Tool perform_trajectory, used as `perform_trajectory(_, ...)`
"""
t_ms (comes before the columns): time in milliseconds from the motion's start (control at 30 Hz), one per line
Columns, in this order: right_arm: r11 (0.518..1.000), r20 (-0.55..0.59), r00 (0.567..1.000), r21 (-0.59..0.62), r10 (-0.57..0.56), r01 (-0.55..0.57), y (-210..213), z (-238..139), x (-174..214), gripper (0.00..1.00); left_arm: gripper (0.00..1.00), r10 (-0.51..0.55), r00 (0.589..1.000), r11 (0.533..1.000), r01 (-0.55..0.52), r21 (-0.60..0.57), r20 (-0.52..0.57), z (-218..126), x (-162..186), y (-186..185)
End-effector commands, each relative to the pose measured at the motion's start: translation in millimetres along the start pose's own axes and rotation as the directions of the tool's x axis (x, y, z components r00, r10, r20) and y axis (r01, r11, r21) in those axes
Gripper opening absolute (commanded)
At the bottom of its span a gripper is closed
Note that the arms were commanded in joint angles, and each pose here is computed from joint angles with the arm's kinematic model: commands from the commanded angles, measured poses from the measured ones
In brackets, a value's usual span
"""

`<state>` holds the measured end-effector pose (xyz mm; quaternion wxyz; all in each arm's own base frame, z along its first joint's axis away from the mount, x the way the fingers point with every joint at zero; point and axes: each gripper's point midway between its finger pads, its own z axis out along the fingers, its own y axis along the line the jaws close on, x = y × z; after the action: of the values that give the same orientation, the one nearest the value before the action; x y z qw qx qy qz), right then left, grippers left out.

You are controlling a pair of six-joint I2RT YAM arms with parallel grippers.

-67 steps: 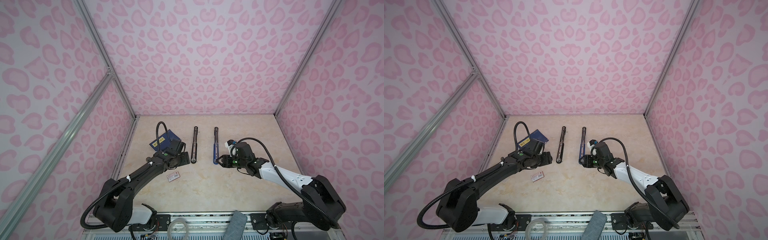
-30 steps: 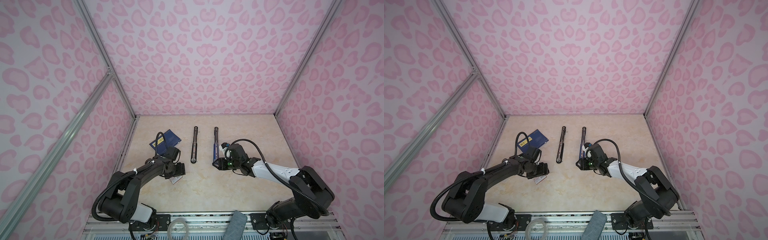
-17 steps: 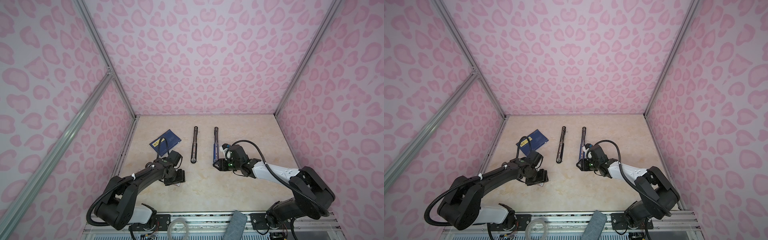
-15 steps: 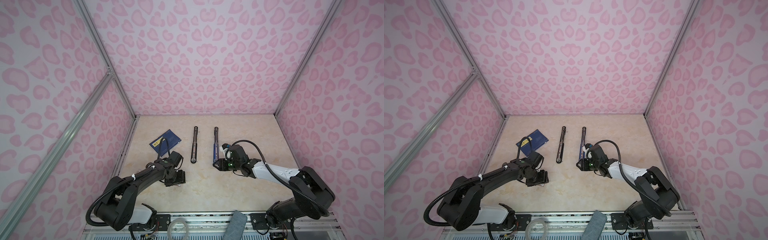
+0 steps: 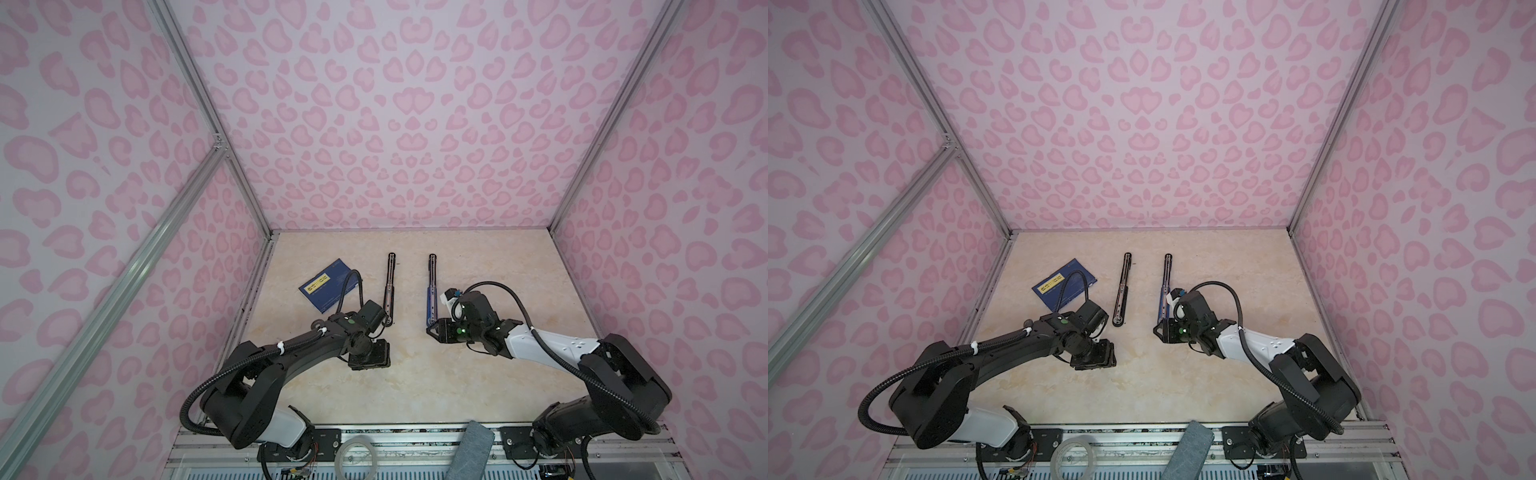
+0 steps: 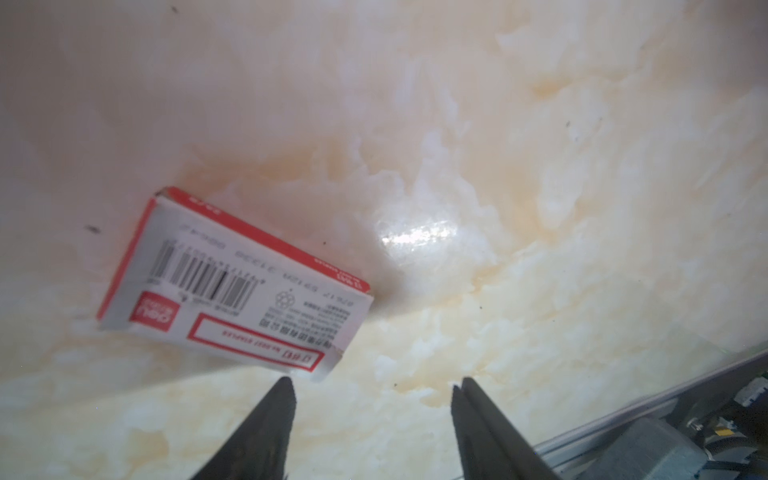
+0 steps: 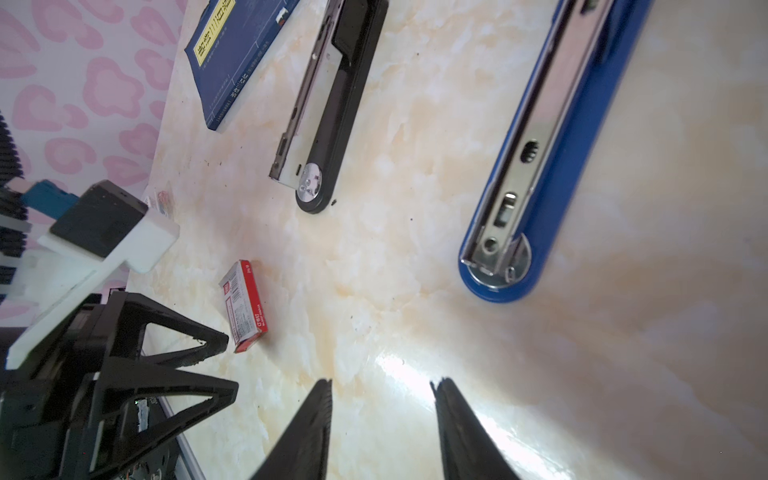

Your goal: Load the staples into the stapler

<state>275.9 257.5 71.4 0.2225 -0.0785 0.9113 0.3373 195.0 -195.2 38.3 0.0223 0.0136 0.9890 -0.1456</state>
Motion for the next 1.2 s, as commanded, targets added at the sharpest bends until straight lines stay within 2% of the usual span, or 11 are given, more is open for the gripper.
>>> perform_trajectory(0, 1.0, 0.01, 1.0, 0.001, -0.001, 0.001, 0, -1, -2, 0.44, 0.65, 0.017, 0.999, 0.996, -0.013, -0.083, 0.044, -15, -5, 14)
perform_trajectory(167, 1.0, 0.008, 1.0, -0.008, -0.001, 0.001, 2, 0, -4, 0.44, 0.66, 0.005, 0.995, 0.994, 0.007, -0.113, 0.103, -26, -25, 29)
perform_trajectory(233, 1.0, 0.01, 1.0, -0.01, -0.001, 0.001, 3, 0, -4, 0.44, 0.69, 0.001, 0.993, 0.994, 0.012, -0.11, 0.119, -26, -34, 34)
perform_trajectory(300, 1.0, 0.011, 1.0, -0.008, -0.001, 0.001, 3, -2, -3, 0.44, 0.72, 0.002, 0.992, 0.994, 0.011, -0.105, 0.125, -24, -41, 38)
perform_trajectory(467, 1.0, 0.013, 1.0, 0.0, 0.001, -0.001, 0, -5, 0, 0.44, 0.73, 0.019, 0.994, 0.999, -0.013, -0.052, 0.11, -16, -51, 34)
perform_trajectory(633, 1.0, 0.011, 1.0, -0.002, 0.003, -0.003, 0, -5, 1, 0.44, 0.67, 0.03, 0.997, 0.999, -0.032, 0.025, 0.07, -1, -51, 22)
perform_trajectory(933, 1.0, 0.01, 1.0, 0.006, 0.002, -0.002, -2, -7, 1, 0.43, 0.47, -0.009, 1.0, 0.985, 0.006, 0.175, 0.012, 4, -35, 2)
perform_trajectory(1167, 1.0, 0.012, 1.0, 0.01, 0.008, -0.008, -4, -7, 2, 0.43, 0.46, -0.008, 1.0, 0.982, 0.013, 0.187, -0.027, 5, -19, 3)
